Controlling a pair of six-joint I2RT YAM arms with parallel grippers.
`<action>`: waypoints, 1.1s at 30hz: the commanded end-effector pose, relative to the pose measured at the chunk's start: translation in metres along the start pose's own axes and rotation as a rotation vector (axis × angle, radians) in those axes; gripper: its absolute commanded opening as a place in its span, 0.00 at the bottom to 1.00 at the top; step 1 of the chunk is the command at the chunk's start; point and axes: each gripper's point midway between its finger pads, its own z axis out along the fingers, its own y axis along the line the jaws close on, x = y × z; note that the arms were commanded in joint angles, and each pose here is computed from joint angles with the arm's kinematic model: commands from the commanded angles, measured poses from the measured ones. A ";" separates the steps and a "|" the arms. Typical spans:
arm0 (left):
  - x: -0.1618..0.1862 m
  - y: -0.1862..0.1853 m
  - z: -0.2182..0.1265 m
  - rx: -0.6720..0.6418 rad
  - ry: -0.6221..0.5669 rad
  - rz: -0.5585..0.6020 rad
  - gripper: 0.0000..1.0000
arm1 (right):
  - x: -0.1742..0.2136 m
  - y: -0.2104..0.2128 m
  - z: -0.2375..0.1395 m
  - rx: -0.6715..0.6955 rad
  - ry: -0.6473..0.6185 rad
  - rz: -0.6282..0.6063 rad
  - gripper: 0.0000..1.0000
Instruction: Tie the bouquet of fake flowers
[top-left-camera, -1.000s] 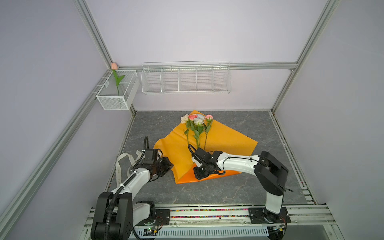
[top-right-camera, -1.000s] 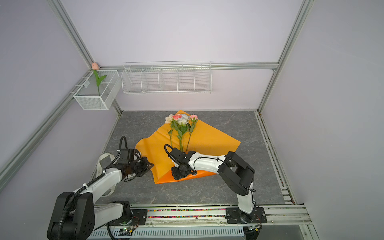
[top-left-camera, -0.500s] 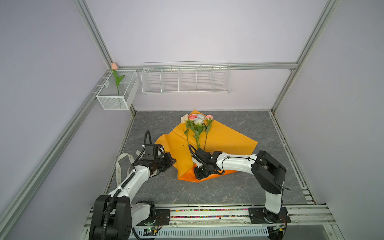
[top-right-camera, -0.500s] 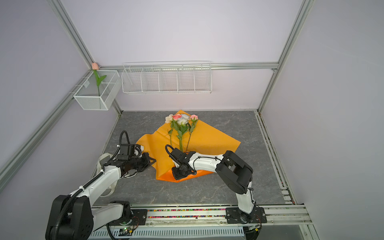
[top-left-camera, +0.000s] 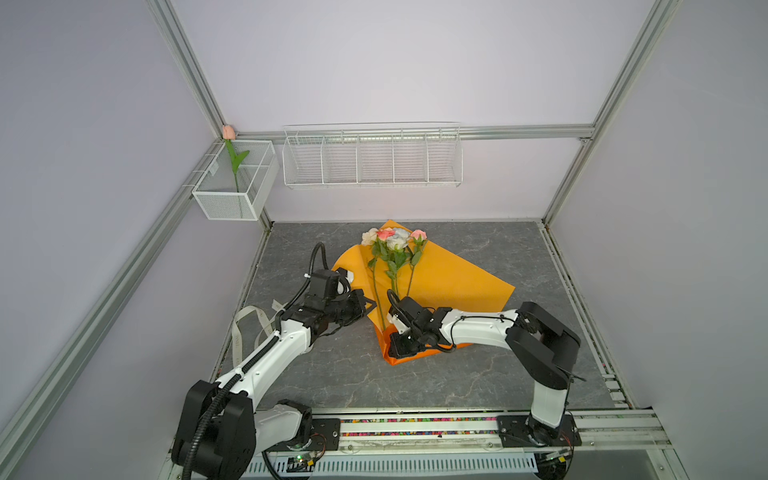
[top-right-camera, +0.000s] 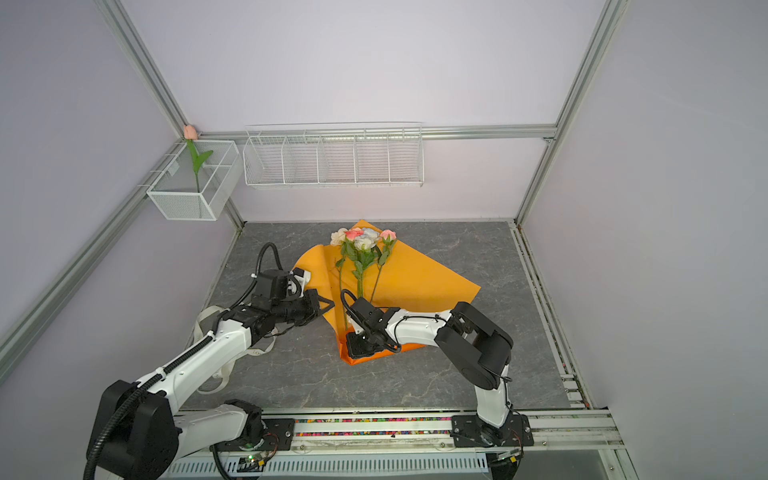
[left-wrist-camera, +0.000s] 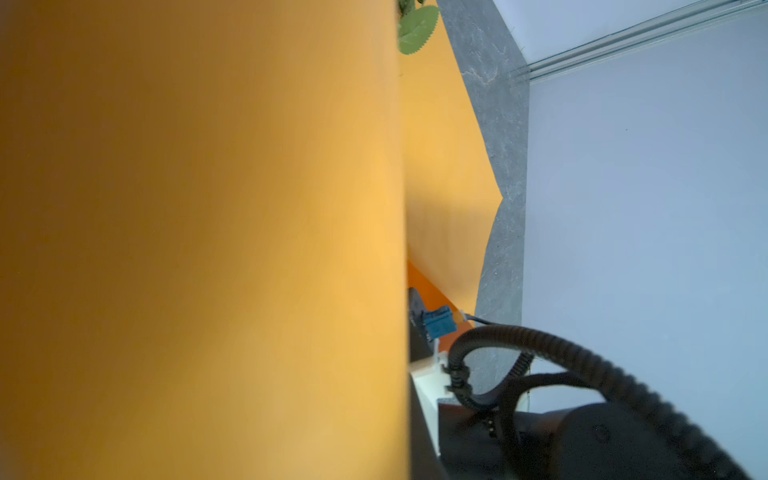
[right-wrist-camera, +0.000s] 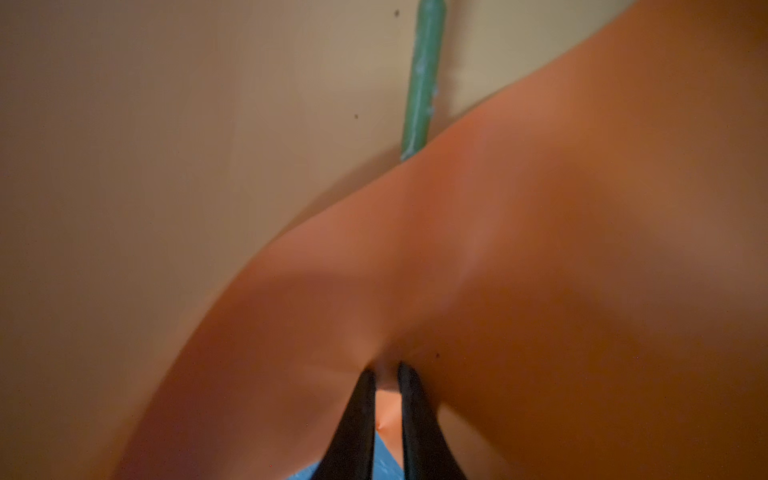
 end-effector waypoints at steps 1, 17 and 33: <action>-0.006 -0.022 0.014 0.046 0.011 0.010 0.00 | 0.031 -0.039 0.018 0.084 0.088 0.102 0.17; 0.032 -0.012 0.075 -0.005 0.262 0.065 0.00 | 0.031 -0.037 0.028 -0.059 0.053 0.200 0.17; 0.038 0.003 0.115 0.009 0.323 0.033 0.00 | 0.021 -0.025 0.007 -0.142 -0.027 0.176 0.24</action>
